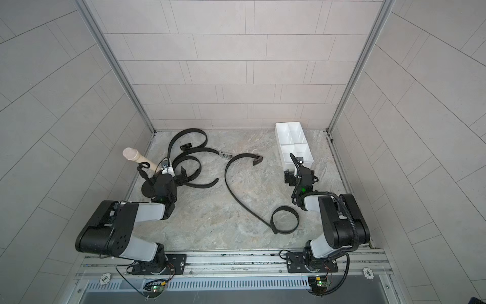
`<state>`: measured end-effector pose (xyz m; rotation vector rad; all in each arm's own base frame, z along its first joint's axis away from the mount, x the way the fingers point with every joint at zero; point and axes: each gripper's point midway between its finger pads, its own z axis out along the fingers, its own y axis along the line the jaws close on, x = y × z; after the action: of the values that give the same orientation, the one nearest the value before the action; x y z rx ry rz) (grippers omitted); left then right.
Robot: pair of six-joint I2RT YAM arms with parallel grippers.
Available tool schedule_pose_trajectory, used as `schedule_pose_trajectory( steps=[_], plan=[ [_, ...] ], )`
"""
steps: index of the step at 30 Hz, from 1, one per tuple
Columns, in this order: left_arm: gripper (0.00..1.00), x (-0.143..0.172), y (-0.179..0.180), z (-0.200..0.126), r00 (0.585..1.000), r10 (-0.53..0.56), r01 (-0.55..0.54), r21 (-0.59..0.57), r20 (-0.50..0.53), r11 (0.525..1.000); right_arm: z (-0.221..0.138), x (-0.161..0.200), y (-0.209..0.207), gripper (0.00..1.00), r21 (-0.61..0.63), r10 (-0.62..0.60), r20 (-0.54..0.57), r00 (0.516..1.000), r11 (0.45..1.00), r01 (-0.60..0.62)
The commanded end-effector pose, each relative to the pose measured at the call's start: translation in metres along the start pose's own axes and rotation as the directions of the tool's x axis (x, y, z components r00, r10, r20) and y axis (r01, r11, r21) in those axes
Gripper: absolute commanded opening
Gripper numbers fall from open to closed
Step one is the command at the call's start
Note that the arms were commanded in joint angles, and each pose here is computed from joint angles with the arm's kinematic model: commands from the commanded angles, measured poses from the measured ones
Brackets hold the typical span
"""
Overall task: Place the belts into the storage roll
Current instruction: Roll the belt at the center of the board.
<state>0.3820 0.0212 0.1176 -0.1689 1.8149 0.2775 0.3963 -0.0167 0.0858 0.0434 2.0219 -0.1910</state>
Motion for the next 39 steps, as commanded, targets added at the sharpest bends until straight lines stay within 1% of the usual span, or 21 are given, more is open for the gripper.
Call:
schedule_pose_trajectory(
  steps=[1,29,30,31,32,34,35,36,38,39],
  plan=[
    [1.00,-0.009,-0.007,0.000,1.000,0.012,-0.013,0.048,0.020,0.999,0.001,0.002,-0.002,0.99,0.012,-0.002,-0.004,1.000,1.000,0.002],
    [1.00,-0.009,-0.008,0.001,1.000,0.007,-0.008,0.062,0.018,0.998,0.001,0.001,-0.002,1.00,0.012,-0.003,-0.002,1.000,1.000,0.003],
    [1.00,-0.011,-0.008,-0.001,1.000,0.007,-0.009,0.067,0.028,0.998,-0.002,-0.004,0.001,0.99,-0.004,-0.021,0.019,1.000,1.000,0.021],
    [1.00,-0.019,-0.012,-0.004,0.999,0.018,-0.021,0.079,0.042,0.997,-0.008,-0.014,0.009,0.99,-0.045,-0.056,0.051,0.997,0.997,0.058],
    [1.00,-0.026,-0.018,-0.009,0.998,0.055,-0.058,0.087,0.028,0.995,-0.017,-0.023,0.015,0.99,-0.057,-0.087,0.053,0.995,0.994,0.090],
    [1.00,-0.040,-0.031,-0.017,0.992,0.120,-0.116,0.108,-0.032,0.987,-0.035,-0.036,0.016,1.00,-0.004,-0.104,-0.038,0.994,0.995,0.104],
    [1.00,-0.047,-0.032,-0.022,0.988,0.139,-0.133,0.090,-0.065,0.987,-0.043,-0.038,0.019,0.99,-0.002,-0.115,-0.089,0.989,0.993,0.115],
    [1.00,-0.052,-0.037,-0.026,0.986,0.142,-0.134,0.094,-0.090,0.987,-0.049,-0.048,0.024,0.99,-0.006,-0.115,-0.109,0.987,0.993,0.115],
    [1.00,-0.061,-0.060,-0.041,0.979,0.158,-0.137,0.154,-0.128,0.978,-0.064,-0.046,0.039,0.99,-0.034,-0.133,-0.172,0.976,0.991,0.129],
    [1.00,-0.060,-0.070,-0.048,0.975,0.162,-0.134,0.182,-0.153,0.974,-0.070,-0.043,0.044,0.99,-0.037,-0.134,-0.198,0.971,0.991,0.129]
  ],
)
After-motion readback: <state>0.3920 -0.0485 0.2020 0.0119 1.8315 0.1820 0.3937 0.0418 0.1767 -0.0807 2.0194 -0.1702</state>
